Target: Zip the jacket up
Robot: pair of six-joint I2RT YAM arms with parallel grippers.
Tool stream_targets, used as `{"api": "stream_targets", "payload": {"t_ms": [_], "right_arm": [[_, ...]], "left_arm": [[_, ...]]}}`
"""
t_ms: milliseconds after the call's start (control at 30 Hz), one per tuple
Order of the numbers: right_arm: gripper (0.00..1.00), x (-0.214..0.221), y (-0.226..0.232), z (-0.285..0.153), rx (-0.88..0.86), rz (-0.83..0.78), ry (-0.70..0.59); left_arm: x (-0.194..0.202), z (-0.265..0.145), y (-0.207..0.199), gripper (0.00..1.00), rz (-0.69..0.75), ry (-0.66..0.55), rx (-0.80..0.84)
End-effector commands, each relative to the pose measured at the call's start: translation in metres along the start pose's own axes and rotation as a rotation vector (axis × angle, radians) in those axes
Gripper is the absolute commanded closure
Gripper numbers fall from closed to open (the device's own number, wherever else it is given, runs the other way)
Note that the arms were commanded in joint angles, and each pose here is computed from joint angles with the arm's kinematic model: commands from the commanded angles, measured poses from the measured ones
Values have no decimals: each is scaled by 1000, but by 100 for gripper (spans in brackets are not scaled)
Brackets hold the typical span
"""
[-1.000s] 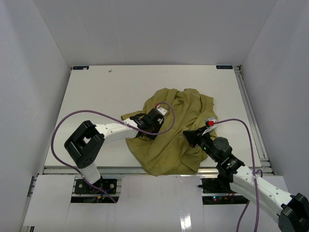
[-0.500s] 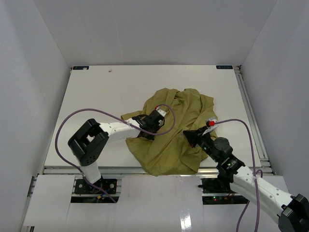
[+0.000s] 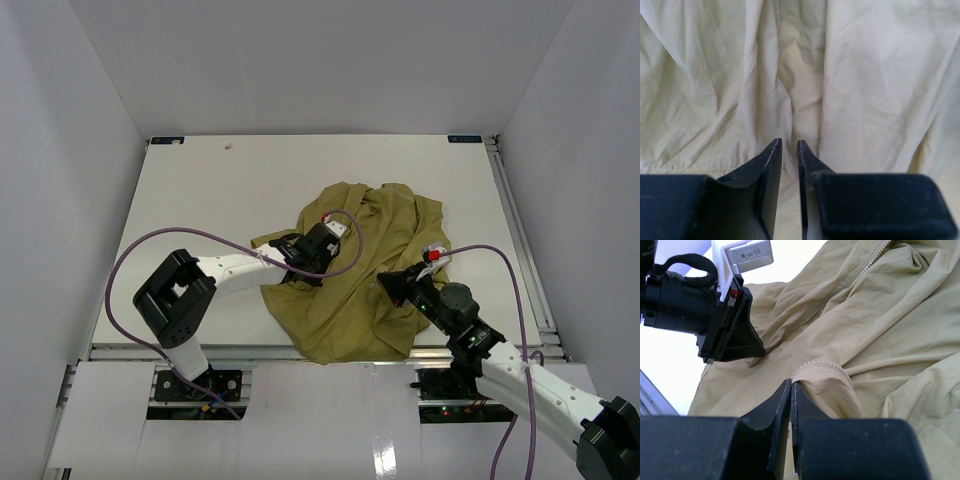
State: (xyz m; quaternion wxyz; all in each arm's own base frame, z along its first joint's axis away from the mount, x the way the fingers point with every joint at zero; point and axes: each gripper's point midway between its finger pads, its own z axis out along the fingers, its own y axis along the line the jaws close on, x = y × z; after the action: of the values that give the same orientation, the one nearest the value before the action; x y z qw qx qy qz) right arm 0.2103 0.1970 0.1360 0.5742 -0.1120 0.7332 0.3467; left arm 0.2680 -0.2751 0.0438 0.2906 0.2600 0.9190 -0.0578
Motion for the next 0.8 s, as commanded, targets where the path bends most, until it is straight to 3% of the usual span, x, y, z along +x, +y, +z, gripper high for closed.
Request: {"api": "stream_targets", "payload": {"t_ms": [0,233,367,500,600,767], "right_arm": [[92,-30,12,1,-38,1,-86],[92,-29,11,1,-33,0,-83],[92,-28,10,1,-27,1,-84],[92,-28,10,1,-30,0,-85],[92,-28,10,1,-29,0,-85],[92,-28,9,0,-25,0,-88]], "left_arm": [[-19,-10,3,77,-19,-46,-22],[-11,-4,3,76,-3,-21,-21],[-10,-4,2,70,4,-17,-17],[-7,-4,0,57,6,-9,-6],[-6,-3,2,58,4,-8,-14],[-7,-2,5,68,1,-11,-36]]}}
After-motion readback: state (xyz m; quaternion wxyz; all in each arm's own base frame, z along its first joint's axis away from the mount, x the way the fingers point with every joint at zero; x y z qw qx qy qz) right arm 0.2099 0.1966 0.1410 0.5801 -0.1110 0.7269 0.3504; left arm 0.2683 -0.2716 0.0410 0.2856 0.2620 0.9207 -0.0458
